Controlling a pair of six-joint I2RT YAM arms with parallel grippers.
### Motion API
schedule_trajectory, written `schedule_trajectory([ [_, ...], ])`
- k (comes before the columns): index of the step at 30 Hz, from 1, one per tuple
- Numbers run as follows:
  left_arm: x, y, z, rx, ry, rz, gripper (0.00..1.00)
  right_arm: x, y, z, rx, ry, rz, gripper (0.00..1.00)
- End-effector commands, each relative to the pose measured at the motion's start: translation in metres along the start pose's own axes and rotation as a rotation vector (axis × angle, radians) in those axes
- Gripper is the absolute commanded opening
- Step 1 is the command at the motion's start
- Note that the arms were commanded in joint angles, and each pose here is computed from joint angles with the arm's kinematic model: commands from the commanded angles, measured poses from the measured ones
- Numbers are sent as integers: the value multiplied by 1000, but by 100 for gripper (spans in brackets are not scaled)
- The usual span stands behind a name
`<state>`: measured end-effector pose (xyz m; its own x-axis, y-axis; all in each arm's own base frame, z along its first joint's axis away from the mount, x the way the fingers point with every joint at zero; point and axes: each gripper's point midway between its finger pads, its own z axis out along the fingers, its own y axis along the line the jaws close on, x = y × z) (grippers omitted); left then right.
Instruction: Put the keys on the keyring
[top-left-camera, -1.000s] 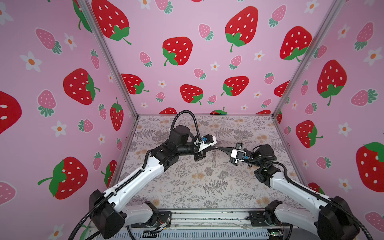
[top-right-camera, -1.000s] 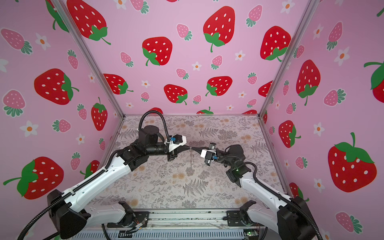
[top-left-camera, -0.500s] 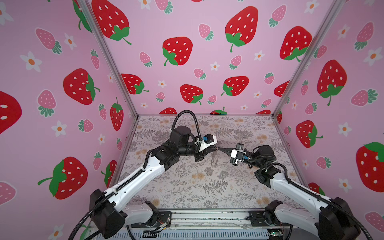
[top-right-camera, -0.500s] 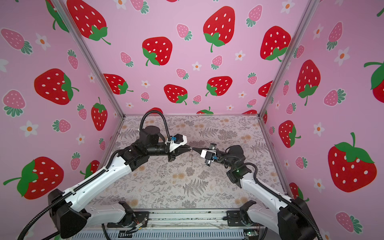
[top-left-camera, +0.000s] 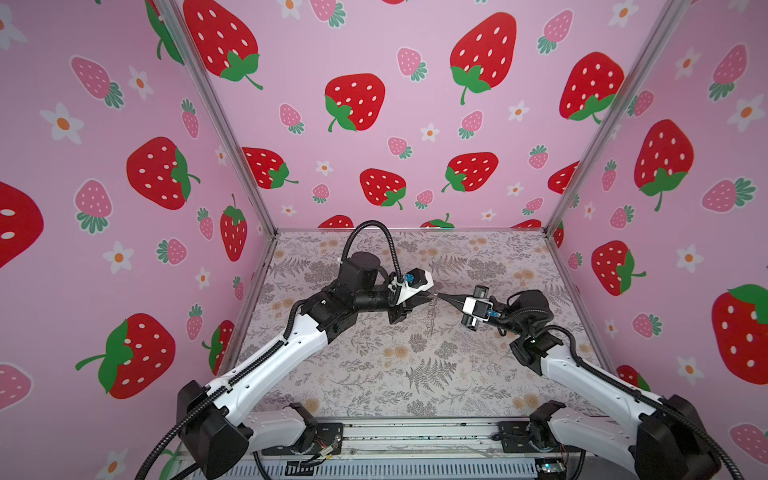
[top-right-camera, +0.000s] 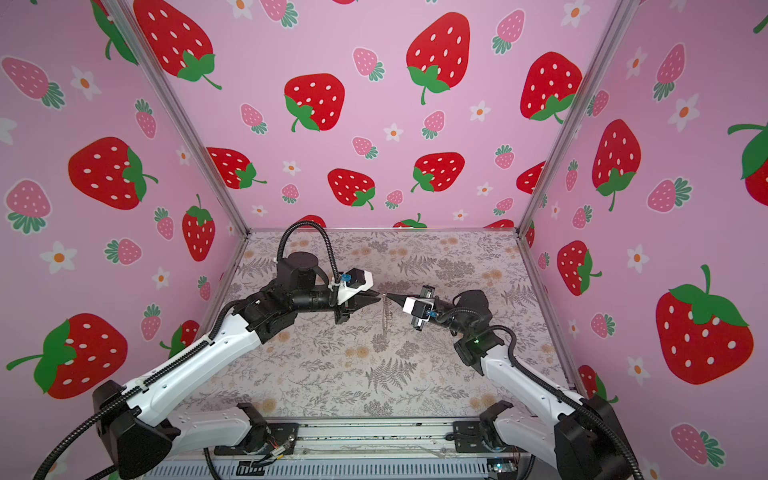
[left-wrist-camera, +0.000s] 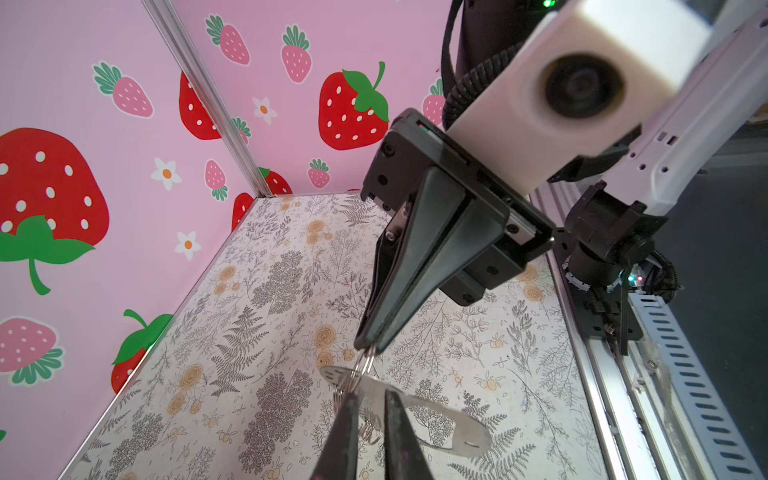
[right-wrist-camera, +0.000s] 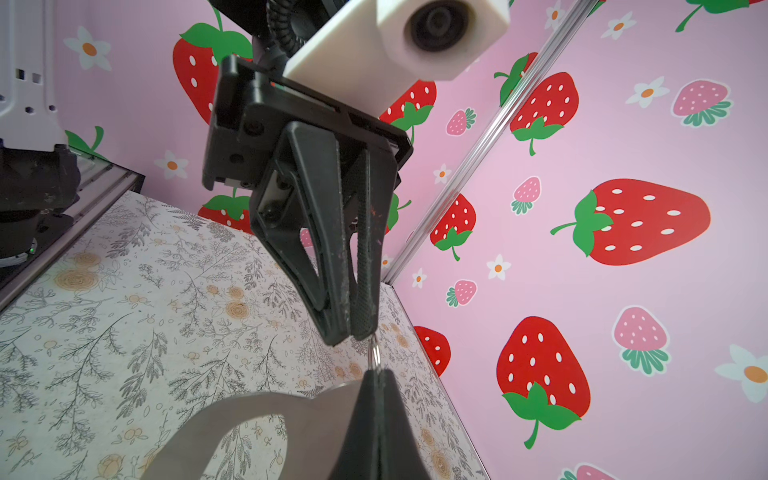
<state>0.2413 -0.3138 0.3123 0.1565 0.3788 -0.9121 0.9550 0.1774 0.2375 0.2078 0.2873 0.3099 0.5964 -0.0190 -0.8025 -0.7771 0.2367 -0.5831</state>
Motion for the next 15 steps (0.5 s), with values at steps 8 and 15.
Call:
schedule_trajectory([
  [8, -16, 4, 2, 13, -27, 30, 22, -19, -1, -1, -25, -63, -31, 0],
  [15, -16, 4, 3, 23, -27, 30, 20, -24, -1, -1, -28, -80, -32, 0],
])
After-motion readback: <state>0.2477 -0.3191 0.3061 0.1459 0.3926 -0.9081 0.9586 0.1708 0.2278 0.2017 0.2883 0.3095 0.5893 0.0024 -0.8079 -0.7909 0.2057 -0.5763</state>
